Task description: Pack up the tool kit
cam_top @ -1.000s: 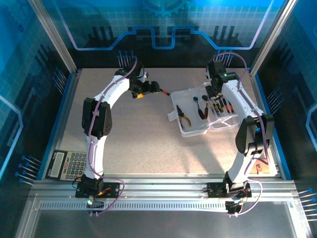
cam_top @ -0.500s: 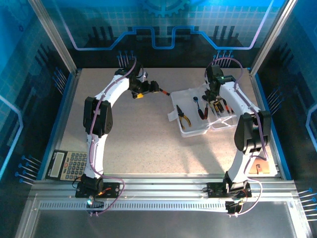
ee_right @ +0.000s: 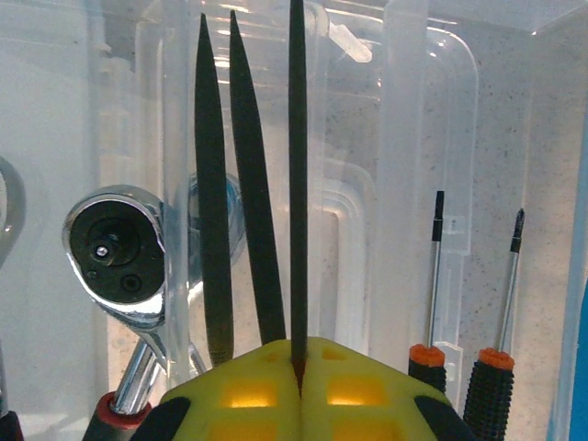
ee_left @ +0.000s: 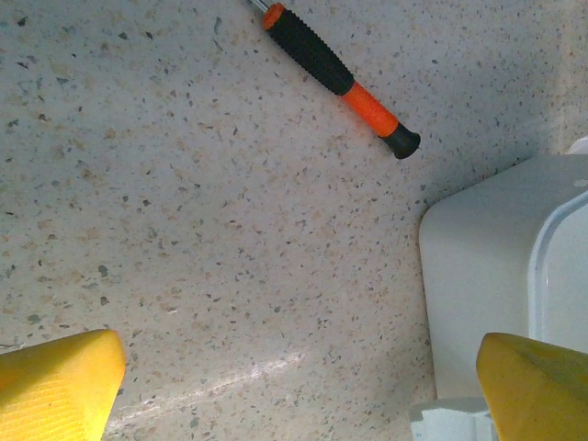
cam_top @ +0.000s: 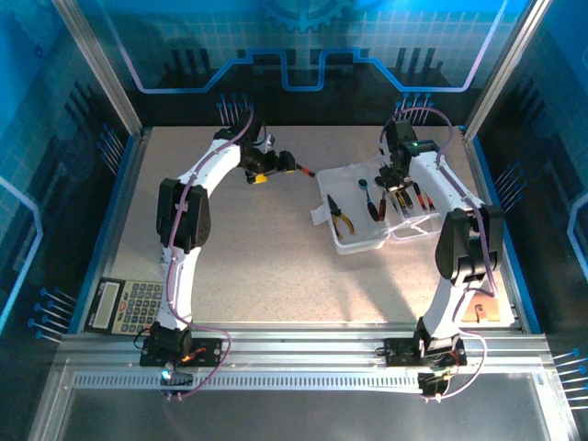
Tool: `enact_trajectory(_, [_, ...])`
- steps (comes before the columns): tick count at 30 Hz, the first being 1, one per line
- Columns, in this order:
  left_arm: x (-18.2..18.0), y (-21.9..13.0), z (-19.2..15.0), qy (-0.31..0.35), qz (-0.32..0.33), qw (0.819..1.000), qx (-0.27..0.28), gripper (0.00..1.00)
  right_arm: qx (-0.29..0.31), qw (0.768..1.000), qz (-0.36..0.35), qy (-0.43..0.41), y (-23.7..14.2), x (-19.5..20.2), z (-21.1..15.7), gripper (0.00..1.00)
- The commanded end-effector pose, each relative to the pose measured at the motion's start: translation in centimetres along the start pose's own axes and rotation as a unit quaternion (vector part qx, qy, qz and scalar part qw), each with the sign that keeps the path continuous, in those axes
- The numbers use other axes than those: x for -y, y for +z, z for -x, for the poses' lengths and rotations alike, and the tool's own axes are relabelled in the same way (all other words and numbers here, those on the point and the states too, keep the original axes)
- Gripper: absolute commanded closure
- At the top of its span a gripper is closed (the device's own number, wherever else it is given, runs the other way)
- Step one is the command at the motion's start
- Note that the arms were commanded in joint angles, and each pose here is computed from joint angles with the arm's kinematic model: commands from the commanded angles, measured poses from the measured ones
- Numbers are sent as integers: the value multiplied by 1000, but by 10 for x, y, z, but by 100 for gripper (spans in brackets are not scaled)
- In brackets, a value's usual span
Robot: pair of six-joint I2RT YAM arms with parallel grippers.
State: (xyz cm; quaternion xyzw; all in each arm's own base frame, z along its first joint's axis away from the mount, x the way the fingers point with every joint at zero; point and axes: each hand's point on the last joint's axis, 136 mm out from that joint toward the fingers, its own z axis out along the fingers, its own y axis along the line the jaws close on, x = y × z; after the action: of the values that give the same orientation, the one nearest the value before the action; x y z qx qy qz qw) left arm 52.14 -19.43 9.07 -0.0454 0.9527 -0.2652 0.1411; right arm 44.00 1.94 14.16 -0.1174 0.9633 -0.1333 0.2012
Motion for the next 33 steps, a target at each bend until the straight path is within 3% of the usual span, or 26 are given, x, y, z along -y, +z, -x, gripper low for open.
enact_trajectory(1, [4,-4,4,1,-19,1000,-2,1,15,1000,13,16,-14,3,2,100])
enact_trajectory(8, [6,-5,3,-2,-24,1000,-3,1,18,1000,2,16,-20,10,3,100])
enact_trajectory(23, [4,-1,2,-4,-23,1000,-8,1,-5,1000,4,15,4,5,-9,100])
enact_trajectory(33, [4,0,2,-5,-23,1000,-9,1,-19,998,-55,38,9,27,-17,100])
